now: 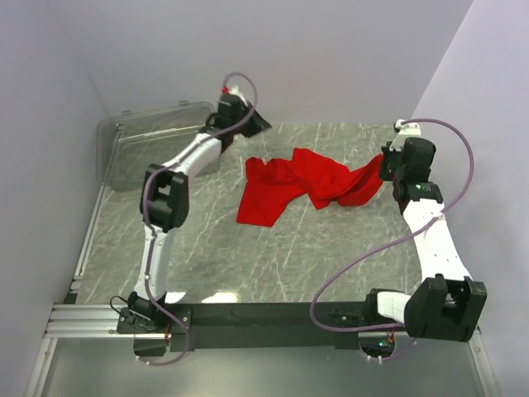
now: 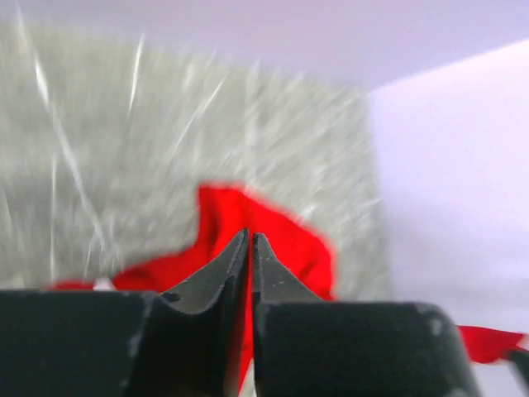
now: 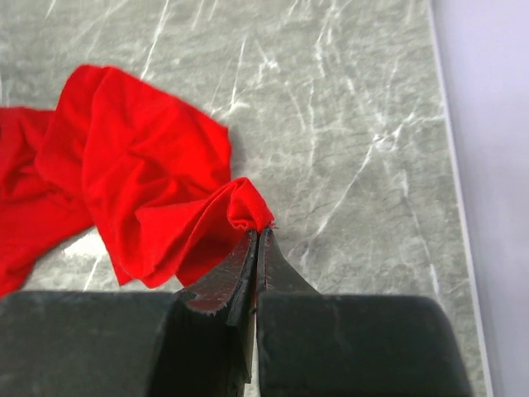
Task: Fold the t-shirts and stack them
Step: Move the tshirt to the center of the board, then flatten the tshirt out
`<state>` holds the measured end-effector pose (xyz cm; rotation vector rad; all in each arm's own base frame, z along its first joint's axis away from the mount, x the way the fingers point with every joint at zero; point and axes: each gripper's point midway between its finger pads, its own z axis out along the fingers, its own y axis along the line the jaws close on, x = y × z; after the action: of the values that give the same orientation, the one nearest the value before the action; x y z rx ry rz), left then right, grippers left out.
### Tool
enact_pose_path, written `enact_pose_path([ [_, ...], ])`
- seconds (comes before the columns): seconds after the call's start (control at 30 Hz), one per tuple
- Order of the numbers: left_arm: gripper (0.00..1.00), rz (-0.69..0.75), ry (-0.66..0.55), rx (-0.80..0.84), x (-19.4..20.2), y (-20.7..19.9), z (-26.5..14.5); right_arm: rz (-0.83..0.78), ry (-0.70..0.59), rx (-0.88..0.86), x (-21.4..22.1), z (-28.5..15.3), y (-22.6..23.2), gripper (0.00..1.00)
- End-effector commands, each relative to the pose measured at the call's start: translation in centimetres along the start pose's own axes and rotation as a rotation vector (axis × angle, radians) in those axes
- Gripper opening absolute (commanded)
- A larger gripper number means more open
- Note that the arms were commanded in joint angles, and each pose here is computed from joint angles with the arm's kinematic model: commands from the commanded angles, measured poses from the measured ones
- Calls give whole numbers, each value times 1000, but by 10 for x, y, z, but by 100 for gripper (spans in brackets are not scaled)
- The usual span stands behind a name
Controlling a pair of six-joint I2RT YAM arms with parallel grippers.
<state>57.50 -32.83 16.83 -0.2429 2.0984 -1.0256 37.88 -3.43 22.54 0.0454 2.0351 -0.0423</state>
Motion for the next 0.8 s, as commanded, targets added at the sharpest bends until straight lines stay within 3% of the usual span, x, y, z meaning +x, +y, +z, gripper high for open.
enact_pose_path([
  [0.0, 10, 60, -176, 241, -88, -79, -57, 12, -191, 10, -56, -21, -5, 0],
  [0.13, 3, 100, -272, 386, -140, -133, -90, 30, -293, -15, -83, -36, -2, 0],
  [0.23, 17, 66, -288, 363, -154, -135, -95, 33, -284, -19, -82, -32, -2, 0],
  [0.27, 31, 35, -257, 341, -148, -129, -93, 33, -270, -18, -78, -29, -2, 0],
  [0.37, 40, -5, -144, 265, -111, -102, -80, 22, -218, -23, -58, -19, -1, 0],
  [0.57, 42, -20, 122, 54, -7, -36, -41, 8, -173, 6, -33, -9, -7, 0],
  [0.77, 42, 19, 246, -73, 58, -8, -15, -1, -145, 40, -22, -3, -15, 0],
])
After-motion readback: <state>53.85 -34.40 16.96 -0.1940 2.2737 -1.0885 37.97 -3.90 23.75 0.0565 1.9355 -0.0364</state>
